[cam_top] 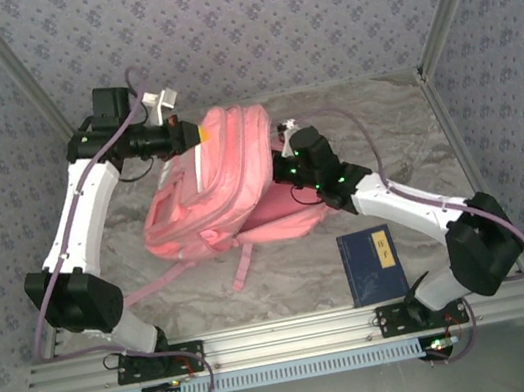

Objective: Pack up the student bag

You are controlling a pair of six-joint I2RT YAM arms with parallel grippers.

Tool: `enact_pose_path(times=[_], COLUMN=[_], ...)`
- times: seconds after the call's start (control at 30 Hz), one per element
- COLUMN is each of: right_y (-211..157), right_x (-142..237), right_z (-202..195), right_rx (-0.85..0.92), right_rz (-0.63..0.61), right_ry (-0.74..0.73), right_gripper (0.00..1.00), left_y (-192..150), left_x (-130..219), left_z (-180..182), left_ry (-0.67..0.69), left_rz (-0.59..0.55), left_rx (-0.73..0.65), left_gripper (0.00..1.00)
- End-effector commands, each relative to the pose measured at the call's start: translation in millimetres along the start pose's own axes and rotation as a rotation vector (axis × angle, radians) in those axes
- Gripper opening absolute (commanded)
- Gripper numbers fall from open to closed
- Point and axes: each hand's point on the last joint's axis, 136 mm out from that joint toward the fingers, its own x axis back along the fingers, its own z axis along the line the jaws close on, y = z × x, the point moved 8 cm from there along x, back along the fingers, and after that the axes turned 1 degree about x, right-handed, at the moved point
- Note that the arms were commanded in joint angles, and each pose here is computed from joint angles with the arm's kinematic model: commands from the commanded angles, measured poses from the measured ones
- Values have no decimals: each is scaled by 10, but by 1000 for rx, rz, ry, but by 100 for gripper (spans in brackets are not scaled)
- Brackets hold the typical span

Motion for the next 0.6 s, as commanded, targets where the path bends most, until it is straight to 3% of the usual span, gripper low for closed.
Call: enact_pose_path(times=[0.0,0.27,0.47,0.57], right_y=[-71,-275,-611,-784], right_x=[175,899,1456,1577], right_z=[-268,-913,-1330,-1570], right_rx=[4,23,-72,-186], right_rz=[48,89,172,220], right_ry=[-158,-610,-890,-945], right_gripper=[84,87,93,95], left_y=[188,207,228,232], left_x=[217,114,-94,-255], left_z=[29,473,623,640], left_ry=[61,287,306,318], left_rz=[-189,-213,-187,-159], left_rx=[-57,28,49,30], left_gripper=[0,0,0,0])
